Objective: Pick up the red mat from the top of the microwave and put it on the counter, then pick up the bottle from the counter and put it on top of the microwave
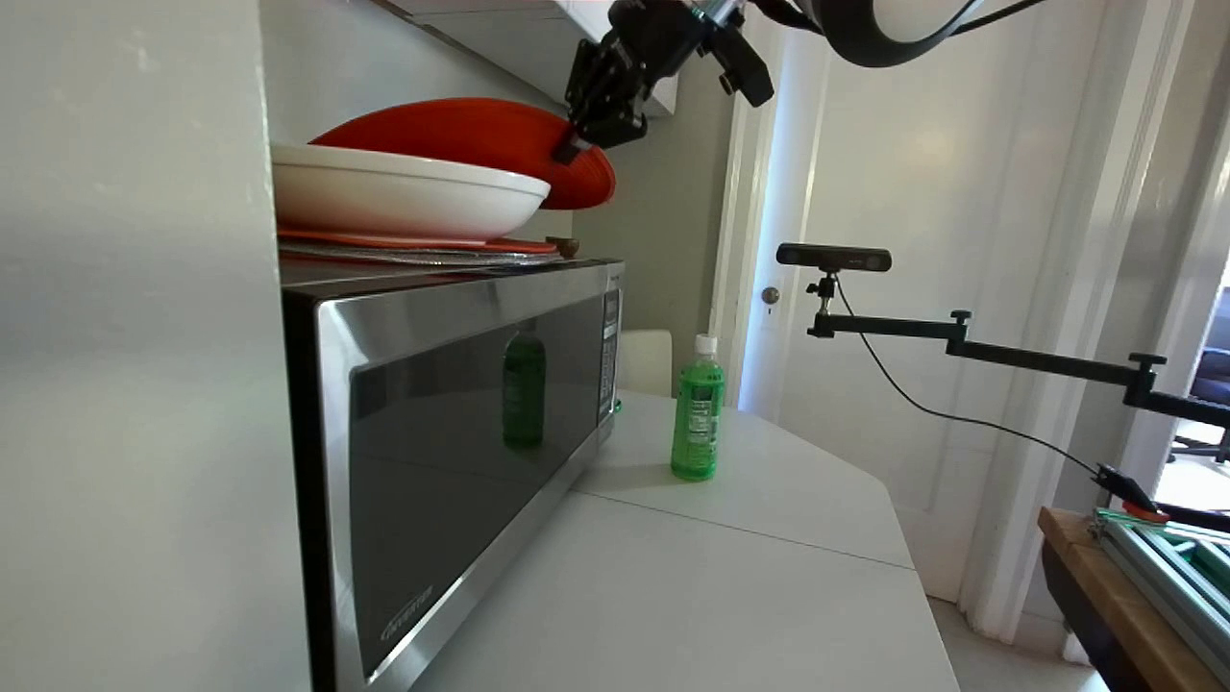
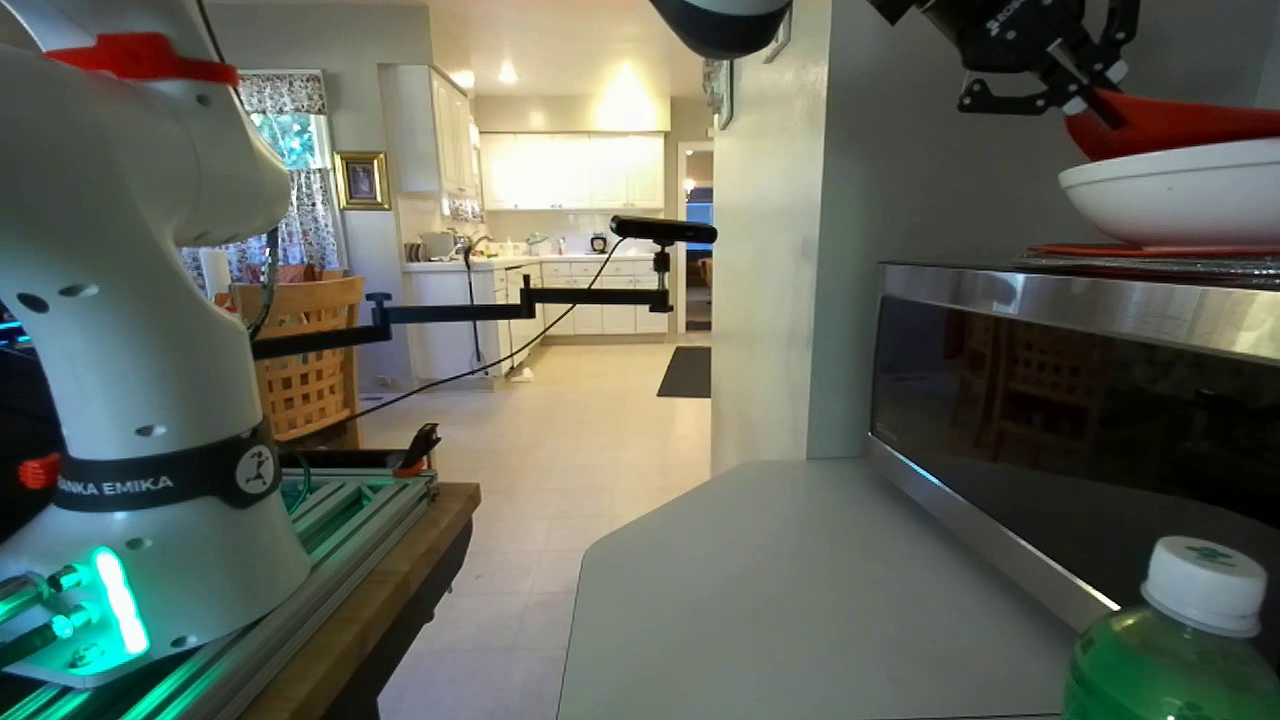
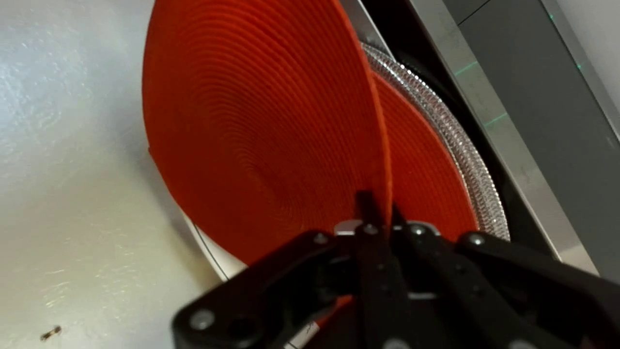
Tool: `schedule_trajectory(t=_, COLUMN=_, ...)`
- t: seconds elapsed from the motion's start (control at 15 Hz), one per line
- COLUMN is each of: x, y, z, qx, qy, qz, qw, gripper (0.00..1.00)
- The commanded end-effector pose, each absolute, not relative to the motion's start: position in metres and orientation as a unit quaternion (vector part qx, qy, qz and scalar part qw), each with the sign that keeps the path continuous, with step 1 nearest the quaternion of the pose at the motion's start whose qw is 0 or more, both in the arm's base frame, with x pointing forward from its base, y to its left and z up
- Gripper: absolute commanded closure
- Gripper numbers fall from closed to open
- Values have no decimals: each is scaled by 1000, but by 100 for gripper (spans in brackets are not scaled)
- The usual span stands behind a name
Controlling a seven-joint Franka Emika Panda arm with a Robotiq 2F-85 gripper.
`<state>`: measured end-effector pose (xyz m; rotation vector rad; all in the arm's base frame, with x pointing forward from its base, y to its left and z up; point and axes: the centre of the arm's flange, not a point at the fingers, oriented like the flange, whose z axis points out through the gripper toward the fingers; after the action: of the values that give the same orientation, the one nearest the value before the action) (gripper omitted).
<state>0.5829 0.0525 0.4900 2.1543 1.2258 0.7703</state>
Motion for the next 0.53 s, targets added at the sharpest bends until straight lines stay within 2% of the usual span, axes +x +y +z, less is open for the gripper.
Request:
schedule_trajectory(t=0.0, x=561, y=54, z=510, qx=796, qy=452, qz=296, qw=273, gripper=99)
schedule_trajectory(t=0.47, x=510, y=62, z=536, qx=793, qy=458, qz=301, qw=266, gripper=99)
